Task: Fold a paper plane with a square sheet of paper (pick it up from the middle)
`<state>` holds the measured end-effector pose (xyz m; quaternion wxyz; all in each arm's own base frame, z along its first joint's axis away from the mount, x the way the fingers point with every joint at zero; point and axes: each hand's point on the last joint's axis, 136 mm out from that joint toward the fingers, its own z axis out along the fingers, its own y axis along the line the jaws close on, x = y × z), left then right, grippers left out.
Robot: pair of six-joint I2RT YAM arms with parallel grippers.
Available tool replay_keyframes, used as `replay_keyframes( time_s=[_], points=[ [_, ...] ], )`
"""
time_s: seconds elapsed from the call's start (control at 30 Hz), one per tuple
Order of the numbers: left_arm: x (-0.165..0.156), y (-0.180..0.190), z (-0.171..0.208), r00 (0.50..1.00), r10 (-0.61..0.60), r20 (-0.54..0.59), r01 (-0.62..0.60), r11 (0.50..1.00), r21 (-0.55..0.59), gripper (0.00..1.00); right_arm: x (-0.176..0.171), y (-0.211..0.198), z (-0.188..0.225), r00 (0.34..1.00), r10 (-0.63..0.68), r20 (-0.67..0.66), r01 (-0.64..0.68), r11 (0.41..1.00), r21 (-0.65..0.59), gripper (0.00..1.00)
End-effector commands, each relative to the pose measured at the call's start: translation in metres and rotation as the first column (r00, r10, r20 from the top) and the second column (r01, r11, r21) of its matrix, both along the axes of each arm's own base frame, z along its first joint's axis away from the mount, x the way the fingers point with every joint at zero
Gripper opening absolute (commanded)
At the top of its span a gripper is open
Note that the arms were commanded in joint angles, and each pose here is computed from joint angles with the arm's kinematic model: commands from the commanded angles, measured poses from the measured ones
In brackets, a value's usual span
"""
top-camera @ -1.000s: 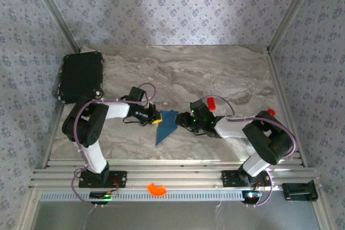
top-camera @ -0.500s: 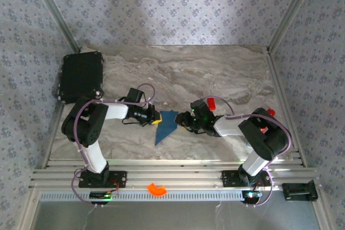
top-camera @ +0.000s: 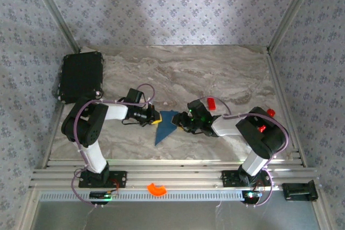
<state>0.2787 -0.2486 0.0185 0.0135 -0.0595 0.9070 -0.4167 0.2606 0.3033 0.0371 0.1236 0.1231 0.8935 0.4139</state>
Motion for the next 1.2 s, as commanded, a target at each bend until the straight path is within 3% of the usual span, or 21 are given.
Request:
replay_keyframes(
  time_s=[0.0, 0.17, 0.63, 1.17],
  points=[
    [-0.015, 0.013, -0.019, 0.998, 0.019, -0.061, -0.016, 0.998, 0.06, 0.03, 0.009, 0.008, 0.007, 1.0, -0.002, 0.011, 0.002, 0.999, 0.037, 0.39],
    [-0.015, 0.013, -0.019, 0.998, 0.02, -0.061, -0.016, 0.998, 0.059, 0.03, 0.021, 0.012, 0.013, 1.0, 0.008, 0.024, -0.01, 0.996, 0.084, 0.39],
    [-0.013, 0.011, -0.014, 0.999, 0.024, -0.042, -0.023, 0.999, 0.045, 0.03, 0.035, 0.013, 0.008, 0.997, 0.068, 0.021, -0.07, 0.991, 0.116, 0.22],
    [-0.015, 0.012, -0.017, 0.998, 0.03, -0.051, -0.028, 0.999, 0.041, 0.03, 0.031, 0.016, 0.005, 0.996, 0.091, 0.016, -0.092, 0.988, 0.125, 0.18]
  ],
)
